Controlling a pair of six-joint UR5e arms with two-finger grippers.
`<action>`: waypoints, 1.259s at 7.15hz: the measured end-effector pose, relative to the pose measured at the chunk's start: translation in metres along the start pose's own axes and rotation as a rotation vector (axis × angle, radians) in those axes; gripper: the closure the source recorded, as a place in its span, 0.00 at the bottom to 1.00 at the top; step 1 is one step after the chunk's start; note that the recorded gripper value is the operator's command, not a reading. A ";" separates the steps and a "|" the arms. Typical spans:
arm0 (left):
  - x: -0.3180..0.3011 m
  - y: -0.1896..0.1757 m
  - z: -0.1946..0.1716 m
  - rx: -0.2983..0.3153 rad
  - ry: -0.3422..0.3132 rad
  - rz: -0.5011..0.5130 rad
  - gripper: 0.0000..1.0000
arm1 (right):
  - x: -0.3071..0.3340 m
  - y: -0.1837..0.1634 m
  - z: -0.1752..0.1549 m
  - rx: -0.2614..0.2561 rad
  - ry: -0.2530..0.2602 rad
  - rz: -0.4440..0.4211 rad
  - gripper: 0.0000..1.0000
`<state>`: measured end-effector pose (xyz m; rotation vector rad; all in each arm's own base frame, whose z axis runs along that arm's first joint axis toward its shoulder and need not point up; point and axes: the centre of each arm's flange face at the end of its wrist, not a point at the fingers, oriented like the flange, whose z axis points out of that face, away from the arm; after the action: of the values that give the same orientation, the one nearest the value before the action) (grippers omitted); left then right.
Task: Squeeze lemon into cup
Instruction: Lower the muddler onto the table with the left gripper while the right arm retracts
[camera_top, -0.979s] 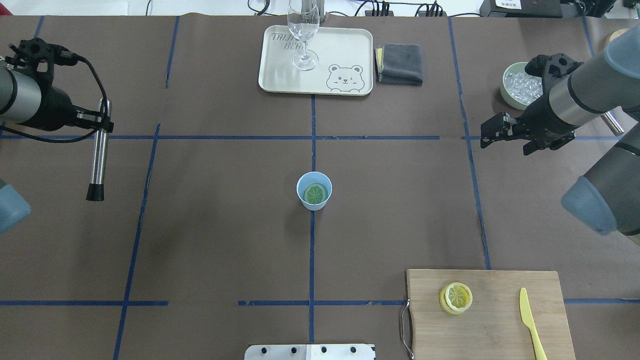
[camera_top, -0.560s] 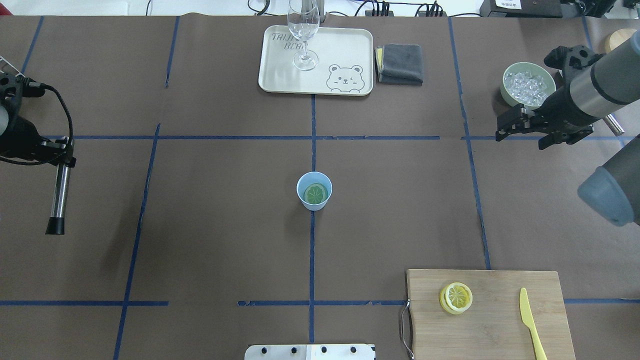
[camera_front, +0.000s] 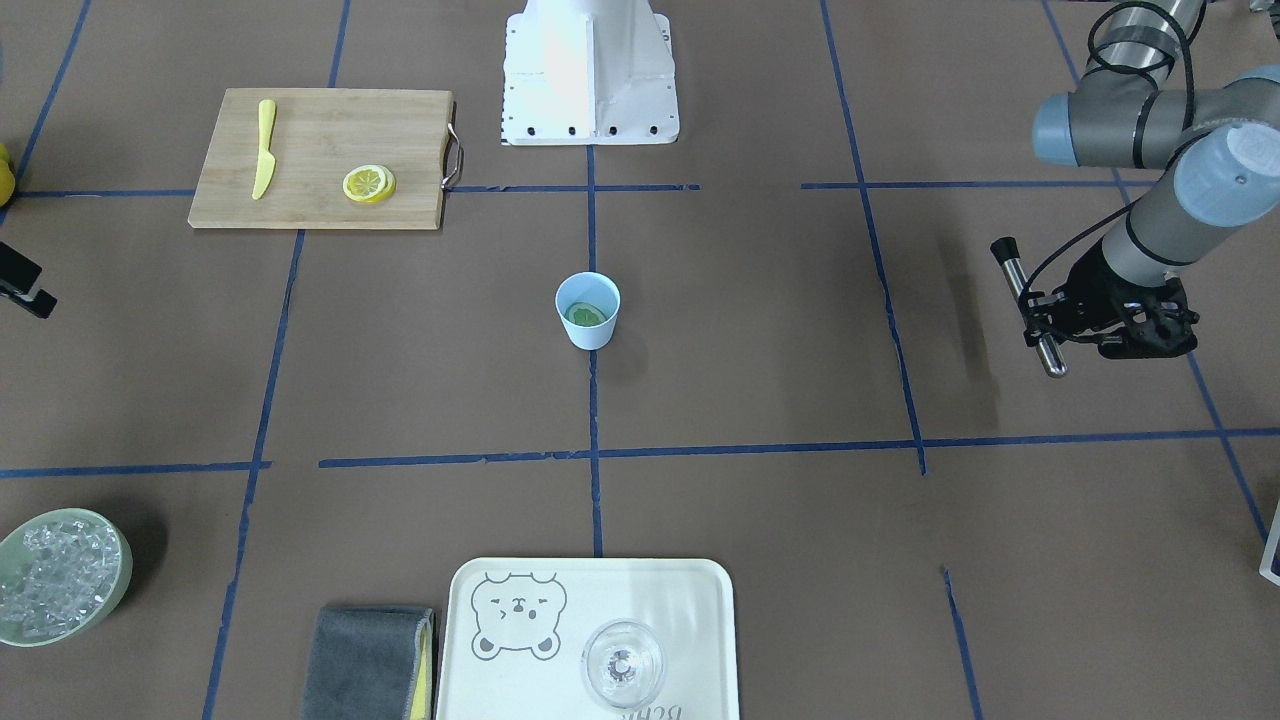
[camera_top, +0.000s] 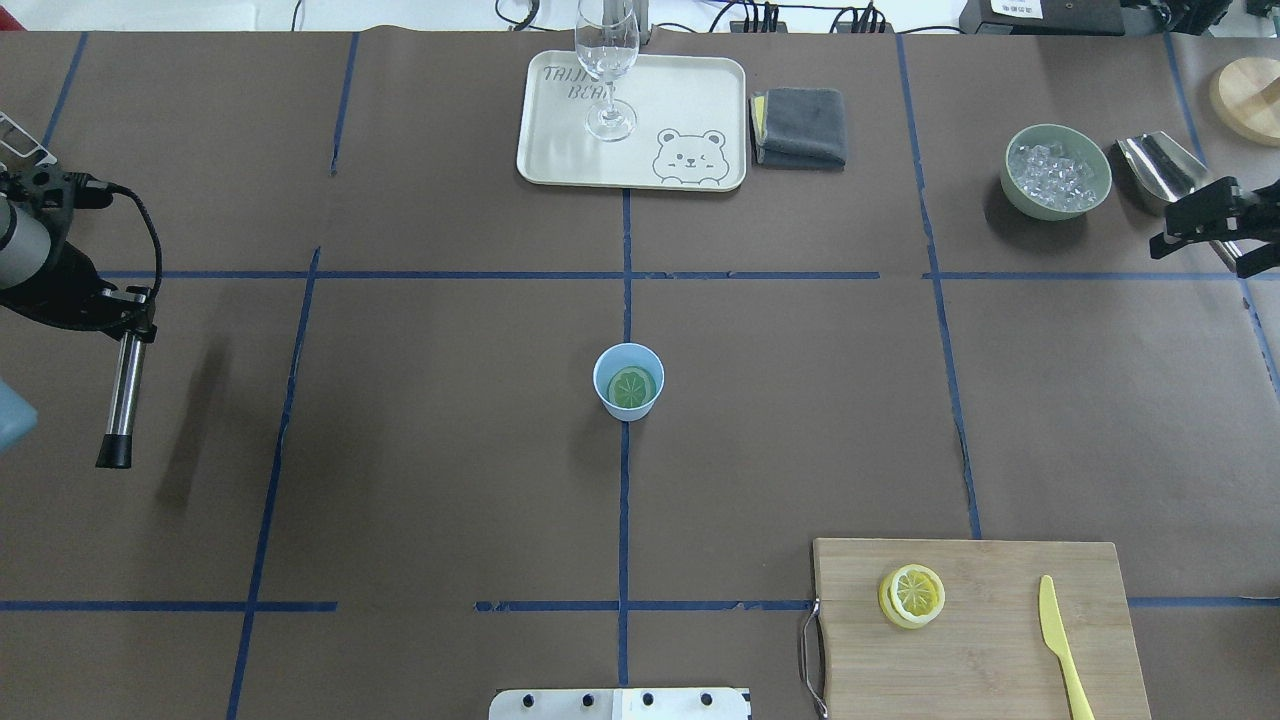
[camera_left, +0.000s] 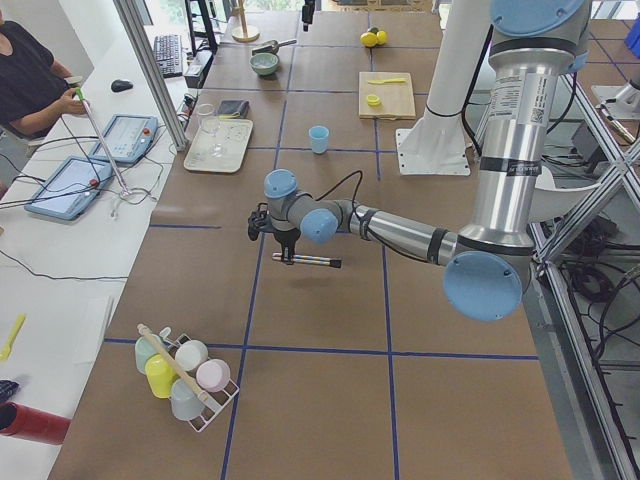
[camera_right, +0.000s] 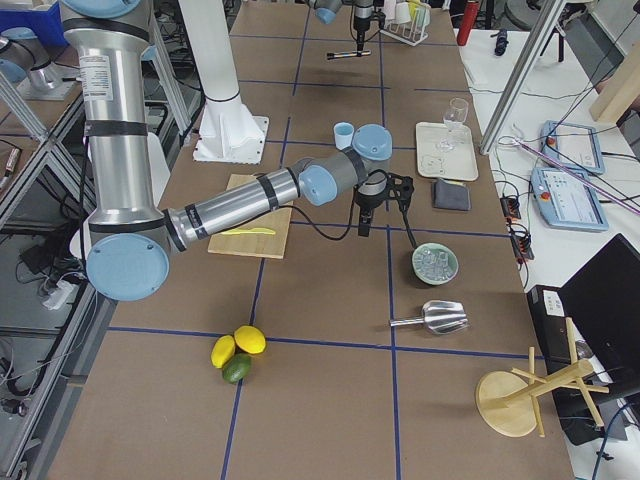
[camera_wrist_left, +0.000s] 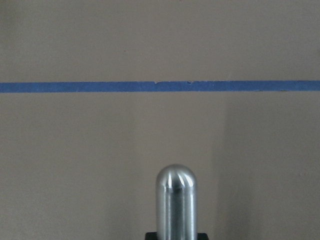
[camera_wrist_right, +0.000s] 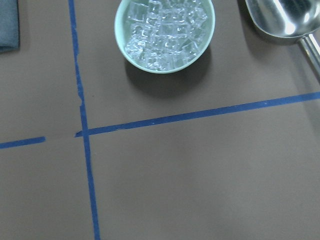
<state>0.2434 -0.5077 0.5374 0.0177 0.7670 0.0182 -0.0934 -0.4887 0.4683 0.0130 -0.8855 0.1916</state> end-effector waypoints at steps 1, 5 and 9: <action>-0.001 -0.006 0.007 -0.008 -0.006 0.016 1.00 | 0.020 0.001 -0.003 0.001 0.009 -0.009 0.00; 0.006 -0.013 0.032 -0.050 -0.024 0.048 1.00 | 0.047 0.002 0.002 -0.009 0.029 -0.037 0.00; 0.004 -0.012 0.040 -0.066 -0.032 0.037 0.36 | 0.051 0.006 -0.001 -0.007 0.028 -0.035 0.00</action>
<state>0.2744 -0.5201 0.5626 -0.0301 0.7335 0.0781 -0.0624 -0.4750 0.5066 0.0195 -0.8571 0.1557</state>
